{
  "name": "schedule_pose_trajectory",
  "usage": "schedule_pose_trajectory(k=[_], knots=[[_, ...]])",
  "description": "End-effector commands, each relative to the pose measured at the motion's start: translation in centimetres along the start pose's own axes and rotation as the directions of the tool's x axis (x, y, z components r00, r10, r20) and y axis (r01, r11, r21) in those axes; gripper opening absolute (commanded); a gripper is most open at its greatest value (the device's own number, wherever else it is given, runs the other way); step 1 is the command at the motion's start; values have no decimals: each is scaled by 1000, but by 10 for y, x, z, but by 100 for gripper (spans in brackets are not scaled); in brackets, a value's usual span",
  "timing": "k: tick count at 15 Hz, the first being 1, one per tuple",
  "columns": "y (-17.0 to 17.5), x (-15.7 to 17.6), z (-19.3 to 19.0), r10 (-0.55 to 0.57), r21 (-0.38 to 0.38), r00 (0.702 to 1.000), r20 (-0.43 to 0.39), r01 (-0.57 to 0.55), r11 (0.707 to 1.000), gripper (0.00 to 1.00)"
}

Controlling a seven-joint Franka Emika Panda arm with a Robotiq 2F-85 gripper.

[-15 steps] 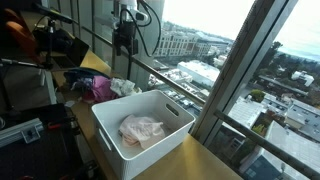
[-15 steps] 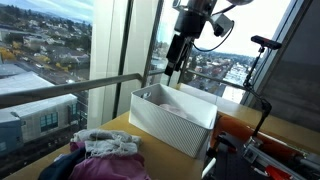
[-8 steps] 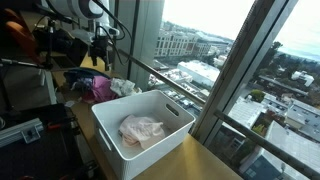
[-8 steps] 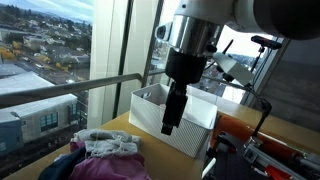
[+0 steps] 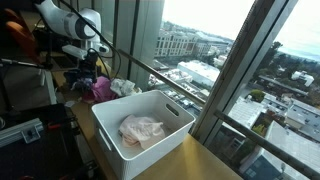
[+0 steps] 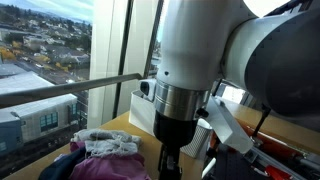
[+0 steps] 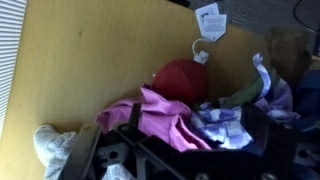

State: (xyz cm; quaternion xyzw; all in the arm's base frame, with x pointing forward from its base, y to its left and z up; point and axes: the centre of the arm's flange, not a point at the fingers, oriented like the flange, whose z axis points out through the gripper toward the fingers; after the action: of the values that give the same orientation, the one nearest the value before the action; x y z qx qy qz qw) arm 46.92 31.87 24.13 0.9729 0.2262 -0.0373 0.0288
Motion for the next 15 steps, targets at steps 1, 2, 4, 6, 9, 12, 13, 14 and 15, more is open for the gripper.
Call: schedule_pose_trajectory(k=[1,2,4,6,9,12,13,14,15], knots=[[-7,20,20,-16,112,1000,2,15,994,100],[-6,26,24,-15,138,1000,-1,15,990,100],[-3,43,20,-29,185,999,-33,34,982,100],[-2,61,11,-61,204,995,-83,77,976,100],[-7,74,7,-119,219,983,-138,148,964,100],[-16,75,26,-161,237,977,-141,191,953,100],[-18,76,34,-168,248,977,-131,196,949,100],[-19,77,43,-173,256,977,-122,199,946,100],[-19,80,51,-177,264,978,-110,201,943,100]])
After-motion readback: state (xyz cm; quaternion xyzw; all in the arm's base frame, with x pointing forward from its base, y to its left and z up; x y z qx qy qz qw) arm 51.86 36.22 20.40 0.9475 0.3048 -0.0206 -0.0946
